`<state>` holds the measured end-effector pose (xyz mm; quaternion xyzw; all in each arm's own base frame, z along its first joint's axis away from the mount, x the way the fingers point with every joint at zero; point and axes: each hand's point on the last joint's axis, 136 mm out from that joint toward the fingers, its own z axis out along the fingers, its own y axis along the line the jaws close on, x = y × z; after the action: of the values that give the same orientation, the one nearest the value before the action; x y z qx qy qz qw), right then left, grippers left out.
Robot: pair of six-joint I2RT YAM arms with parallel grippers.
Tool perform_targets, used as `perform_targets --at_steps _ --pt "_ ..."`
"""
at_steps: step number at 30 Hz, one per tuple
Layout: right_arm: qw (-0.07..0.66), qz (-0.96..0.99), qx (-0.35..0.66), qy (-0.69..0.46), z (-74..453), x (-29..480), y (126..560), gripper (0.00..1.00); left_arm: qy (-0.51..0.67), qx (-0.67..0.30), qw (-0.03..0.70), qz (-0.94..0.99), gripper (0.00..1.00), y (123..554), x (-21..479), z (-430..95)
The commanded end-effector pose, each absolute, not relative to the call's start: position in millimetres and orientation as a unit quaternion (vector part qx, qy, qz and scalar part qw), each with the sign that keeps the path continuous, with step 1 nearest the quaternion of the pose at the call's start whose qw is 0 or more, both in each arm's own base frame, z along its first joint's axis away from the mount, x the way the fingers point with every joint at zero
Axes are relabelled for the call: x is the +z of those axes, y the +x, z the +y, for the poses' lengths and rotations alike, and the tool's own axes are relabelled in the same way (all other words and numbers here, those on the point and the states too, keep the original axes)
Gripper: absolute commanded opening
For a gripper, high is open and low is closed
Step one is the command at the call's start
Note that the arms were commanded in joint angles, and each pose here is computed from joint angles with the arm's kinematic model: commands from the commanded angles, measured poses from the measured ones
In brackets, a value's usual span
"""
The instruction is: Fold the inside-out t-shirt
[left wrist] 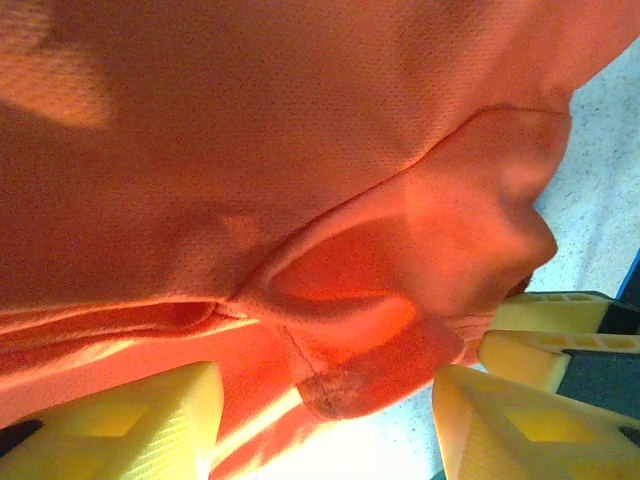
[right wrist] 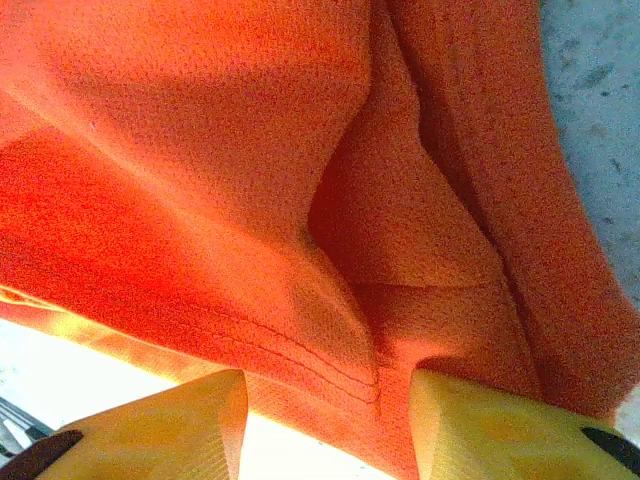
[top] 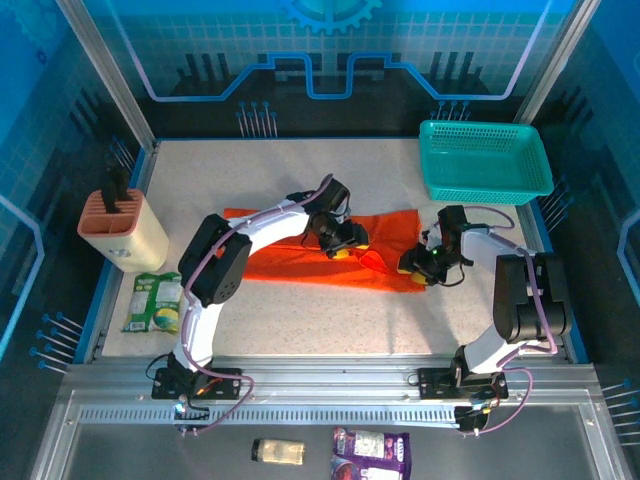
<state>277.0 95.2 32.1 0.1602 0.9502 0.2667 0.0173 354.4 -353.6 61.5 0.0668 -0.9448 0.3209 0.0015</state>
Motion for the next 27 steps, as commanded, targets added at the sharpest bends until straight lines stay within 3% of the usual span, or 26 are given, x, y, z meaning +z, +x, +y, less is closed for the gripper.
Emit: perform_targets --at_steps 1,6,14,22,25,27 --pt "0.012 0.948 0.27 0.169 93.2 28.3 275.3 0.47 0.075 0.325 0.028 -0.942 0.58 345.2 60.0 -370.7" --pt "0.013 0.946 0.275 0.171 94.4 27.6 275.4 0.46 0.077 0.325 0.038 -0.942 0.53 338.3 53.6 -374.9" --pt "0.019 0.942 0.287 0.171 97.6 30.1 278.2 0.37 0.078 0.328 0.034 -0.941 0.27 335.0 57.4 -373.4" --pt "0.022 0.941 0.291 0.171 98.9 31.9 280.2 0.14 0.075 0.332 0.024 -0.94 0.03 333.3 64.9 -369.9" --pt "0.03 0.941 0.293 0.169 98.8 37.9 281.3 0.01 0.075 0.337 0.016 -0.938 0.0 335.9 72.5 -369.6" --pt "0.039 0.941 0.293 0.167 98.4 45.3 282.0 0.0 0.073 0.339 0.01 -0.938 0.0 338.0 78.6 -369.1"
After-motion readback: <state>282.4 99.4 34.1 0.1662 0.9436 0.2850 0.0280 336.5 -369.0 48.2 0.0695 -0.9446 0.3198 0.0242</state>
